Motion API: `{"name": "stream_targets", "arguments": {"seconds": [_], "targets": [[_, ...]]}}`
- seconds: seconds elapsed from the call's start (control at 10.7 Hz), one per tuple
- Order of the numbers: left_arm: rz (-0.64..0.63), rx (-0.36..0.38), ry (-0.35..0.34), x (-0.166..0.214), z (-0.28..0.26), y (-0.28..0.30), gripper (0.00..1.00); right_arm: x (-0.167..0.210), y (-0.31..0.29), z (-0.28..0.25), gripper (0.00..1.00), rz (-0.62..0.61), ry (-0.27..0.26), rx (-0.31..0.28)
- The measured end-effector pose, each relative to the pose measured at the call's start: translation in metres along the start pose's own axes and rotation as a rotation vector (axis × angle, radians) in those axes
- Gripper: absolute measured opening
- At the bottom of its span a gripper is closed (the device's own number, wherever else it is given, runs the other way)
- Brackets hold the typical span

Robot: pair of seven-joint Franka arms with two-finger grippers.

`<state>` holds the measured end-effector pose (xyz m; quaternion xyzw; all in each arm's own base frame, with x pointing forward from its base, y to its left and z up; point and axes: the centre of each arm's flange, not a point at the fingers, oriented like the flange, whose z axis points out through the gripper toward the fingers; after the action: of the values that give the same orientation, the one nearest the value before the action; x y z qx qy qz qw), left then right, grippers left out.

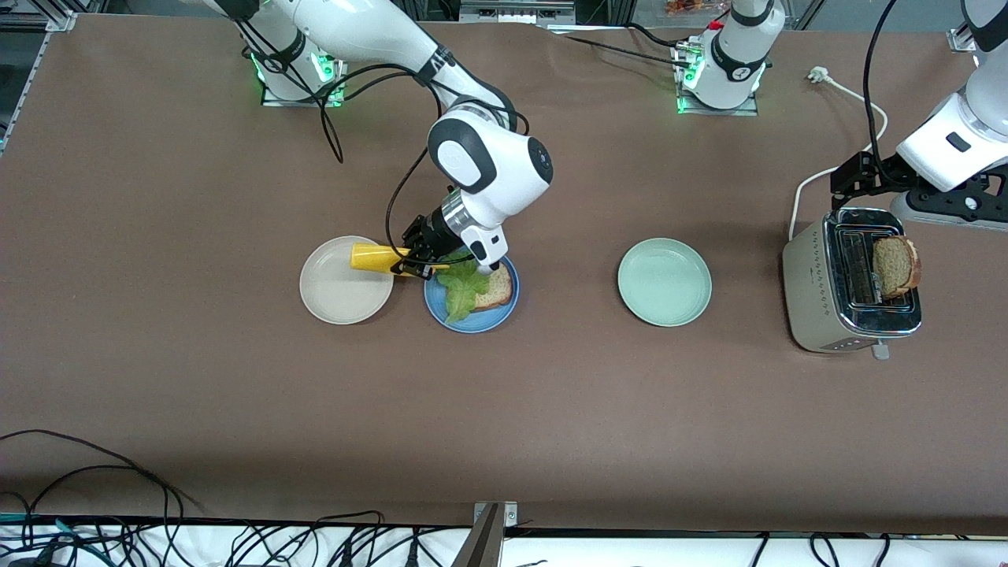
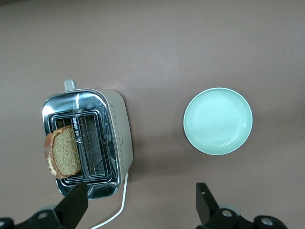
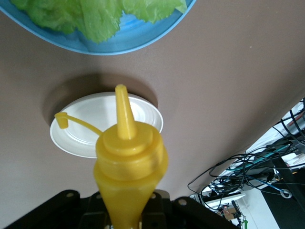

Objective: Make sandwich in blue plate with both arms
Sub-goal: 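Carry the bottle over the blue plate and tilt it, right gripper, then move the yellow bottle away beside the white plate with the right gripper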

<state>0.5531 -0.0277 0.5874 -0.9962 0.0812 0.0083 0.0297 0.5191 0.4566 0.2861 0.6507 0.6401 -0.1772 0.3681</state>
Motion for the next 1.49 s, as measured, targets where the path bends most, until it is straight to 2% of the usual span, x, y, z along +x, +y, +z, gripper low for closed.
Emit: {"name": "stream_targets", "arguments": {"seconds": [0.47,0.56,0.65,0.84,1.12,1.31,1.49], "targets": [[0.000,0.000,0.000,0.000,0.000,0.000,1.00,-0.008,0.009,0.009,0.08,0.021,-0.018,0.015],[0.000,0.000,0.000,0.000,0.000,0.000,1.00,-0.018,0.017,0.014,0.08,0.047,-0.019,0.054],[-0.001,0.000,-0.001,0.000,0.001,0.000,1.00,-0.034,0.031,0.019,0.08,0.089,-0.007,0.119],[-0.001,0.000,-0.003,0.001,0.002,-0.001,1.00,-0.081,0.069,0.029,0.08,0.175,0.056,0.255],[-0.002,0.000,-0.005,0.001,0.003,-0.001,1.00,-0.153,0.111,0.062,0.08,0.246,0.186,0.450],[-0.003,0.000,-0.006,0.001,0.003,-0.002,1.00,-0.194,0.128,0.097,0.08,0.282,0.290,0.592],[-0.003,0.000,-0.006,0.001,0.003,-0.002,1.00,-0.233,0.140,0.134,0.08,0.289,0.436,0.732]]}}
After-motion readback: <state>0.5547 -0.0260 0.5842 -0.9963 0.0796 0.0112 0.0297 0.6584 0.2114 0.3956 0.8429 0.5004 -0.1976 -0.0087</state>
